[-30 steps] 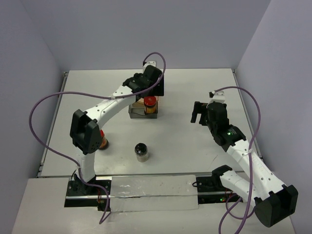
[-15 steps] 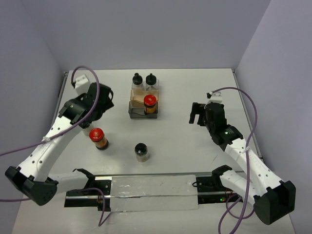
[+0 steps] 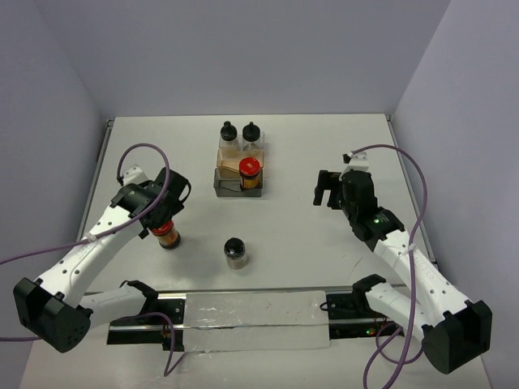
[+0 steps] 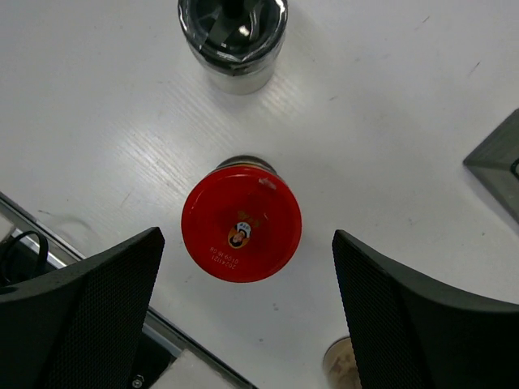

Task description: Organize the condiment bottles

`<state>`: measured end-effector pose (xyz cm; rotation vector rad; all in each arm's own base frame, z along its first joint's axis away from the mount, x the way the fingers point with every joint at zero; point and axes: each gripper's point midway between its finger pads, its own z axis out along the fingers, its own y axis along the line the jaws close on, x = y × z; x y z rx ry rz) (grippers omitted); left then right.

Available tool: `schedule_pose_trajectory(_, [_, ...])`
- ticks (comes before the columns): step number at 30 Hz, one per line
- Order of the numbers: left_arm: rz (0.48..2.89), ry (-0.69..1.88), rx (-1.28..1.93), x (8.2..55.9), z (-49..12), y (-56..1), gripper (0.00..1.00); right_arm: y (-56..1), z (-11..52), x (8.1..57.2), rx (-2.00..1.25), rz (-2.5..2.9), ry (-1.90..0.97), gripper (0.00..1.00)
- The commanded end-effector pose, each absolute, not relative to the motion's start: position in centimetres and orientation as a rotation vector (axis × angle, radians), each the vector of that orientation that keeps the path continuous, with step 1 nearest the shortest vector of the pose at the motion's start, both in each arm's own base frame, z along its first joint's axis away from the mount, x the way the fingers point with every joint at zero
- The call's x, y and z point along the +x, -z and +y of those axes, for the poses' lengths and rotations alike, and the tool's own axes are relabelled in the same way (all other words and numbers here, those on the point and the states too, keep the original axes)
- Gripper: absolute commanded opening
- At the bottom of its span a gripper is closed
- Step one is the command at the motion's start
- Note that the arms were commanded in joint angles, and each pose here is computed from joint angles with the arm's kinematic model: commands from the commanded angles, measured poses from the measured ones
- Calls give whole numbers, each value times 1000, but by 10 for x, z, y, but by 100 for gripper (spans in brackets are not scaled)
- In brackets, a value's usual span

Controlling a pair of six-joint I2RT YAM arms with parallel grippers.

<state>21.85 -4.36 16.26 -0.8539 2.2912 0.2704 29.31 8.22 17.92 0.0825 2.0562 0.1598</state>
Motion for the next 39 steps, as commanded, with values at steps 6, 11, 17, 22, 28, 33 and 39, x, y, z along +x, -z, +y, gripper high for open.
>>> schedule_pose_trajectory(6, [2270,-174,-942,223,-53,-146,95,-203,84,294,86,1981,-194,100])
schedule_pose_trajectory(11, [2292,-173,-931,229,-57,-134,96,-204,86,294,82,1982,-200,100])
schedule_pose_trajectory(17, [2297,-186,-937,230,-55,-124,93,-203,84,293,85,1985,-195,100])
schedule_pose_trajectory(22, [2288,-208,-943,230,-51,-120,92,-202,86,294,80,1987,-201,100])
schedule_pose_trajectory(28, [2271,-228,-950,230,-44,-113,88,-198,87,294,75,2000,-200,100])
schedule_pose_trajectory(33, [2258,-228,-962,230,-42,-112,85,-199,85,292,79,1998,-196,100])
schedule_pose_trajectory(39, [2256,-230,-963,229,-40,-110,72,-200,86,292,77,1996,-200,100])
